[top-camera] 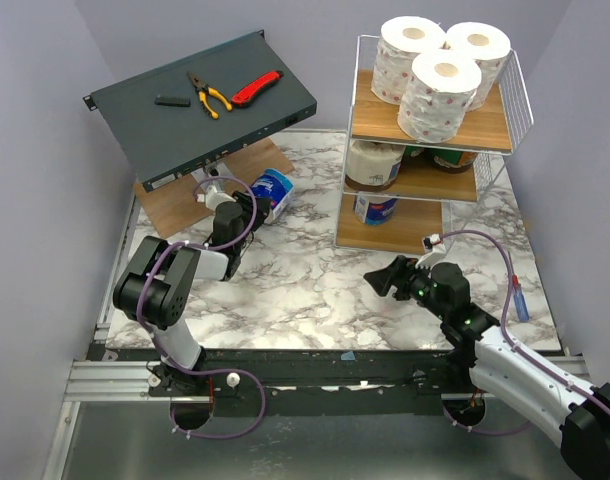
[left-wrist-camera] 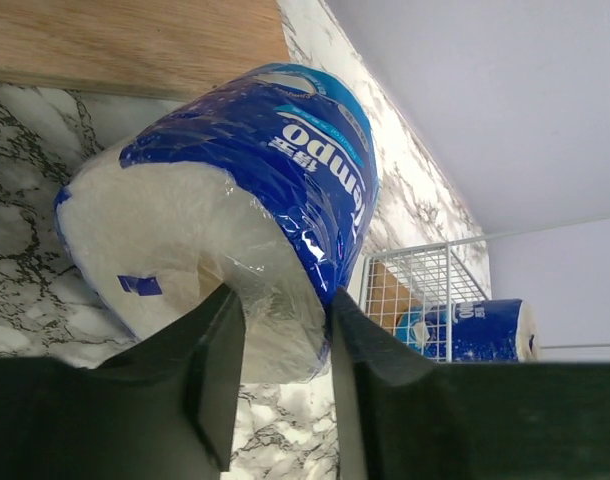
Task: Place and organize the paper towels onto the shelf
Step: Pick up the paper towel from the center of the board.
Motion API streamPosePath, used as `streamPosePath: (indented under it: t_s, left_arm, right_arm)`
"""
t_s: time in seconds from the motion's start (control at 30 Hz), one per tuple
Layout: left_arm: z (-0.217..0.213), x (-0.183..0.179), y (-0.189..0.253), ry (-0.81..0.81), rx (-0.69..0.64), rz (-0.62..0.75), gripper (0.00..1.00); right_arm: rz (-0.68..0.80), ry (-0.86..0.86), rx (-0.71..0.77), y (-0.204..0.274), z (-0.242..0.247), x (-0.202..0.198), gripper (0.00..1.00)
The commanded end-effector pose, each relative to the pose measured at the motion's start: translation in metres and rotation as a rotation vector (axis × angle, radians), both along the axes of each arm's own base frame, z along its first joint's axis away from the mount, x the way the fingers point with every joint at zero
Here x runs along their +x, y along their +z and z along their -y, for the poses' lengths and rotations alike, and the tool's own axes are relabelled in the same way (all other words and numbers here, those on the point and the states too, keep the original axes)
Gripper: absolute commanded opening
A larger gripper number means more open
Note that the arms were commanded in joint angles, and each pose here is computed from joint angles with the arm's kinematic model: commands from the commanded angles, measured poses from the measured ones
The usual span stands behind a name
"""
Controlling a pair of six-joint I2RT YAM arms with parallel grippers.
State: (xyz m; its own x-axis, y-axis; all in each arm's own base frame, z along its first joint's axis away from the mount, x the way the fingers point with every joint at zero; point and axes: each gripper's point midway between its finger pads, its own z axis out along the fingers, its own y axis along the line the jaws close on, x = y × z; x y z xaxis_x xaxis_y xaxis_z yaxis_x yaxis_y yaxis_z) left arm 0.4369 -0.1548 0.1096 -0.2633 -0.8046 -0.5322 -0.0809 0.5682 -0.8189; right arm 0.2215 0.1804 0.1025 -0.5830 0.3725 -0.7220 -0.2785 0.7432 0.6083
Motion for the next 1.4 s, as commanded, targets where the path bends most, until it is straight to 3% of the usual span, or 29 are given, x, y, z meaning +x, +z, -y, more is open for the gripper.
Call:
streamPosePath:
  t_s: [0.0,0.2,0.33,0.63,0.8,1.03,1.37]
  left_arm:
    - [0.002,-0.002,0.01,-0.033,0.005,0.059,0.25]
    - [0.003,-0.009,0.015,-0.057,0.009,0.076,0.06]
    - [0.008,-0.02,0.024,-0.1,0.017,0.09,0.0]
    - [0.027,-0.078,0.05,-0.207,0.126,0.123,0.0]
    - [0.042,-0.124,0.073,-0.279,0.252,0.15,0.0]
    - [0.039,-0.186,0.095,-0.358,0.388,0.177,0.0]
    - [0.087,-0.241,0.117,-0.644,0.593,0.216,0.0]
  right_arm:
    - [0.009,-0.015,-0.007,-0.003,0.003,0.0,0.79]
    - [0.016,-0.016,-0.004,-0.001,0.004,-0.001,0.79]
    - [0.021,-0.02,-0.004,0.001,0.005,-0.001,0.79]
    - [0.007,-0.061,-0.02,0.013,0.012,0.001,0.78]
    - [-0.004,-0.074,-0.021,0.028,0.017,-0.004,0.78]
    - [-0.038,-0.222,-0.011,0.05,0.041,-0.004,0.78]
    - [-0.048,-0.379,0.014,0.085,0.067,-0.004,0.82]
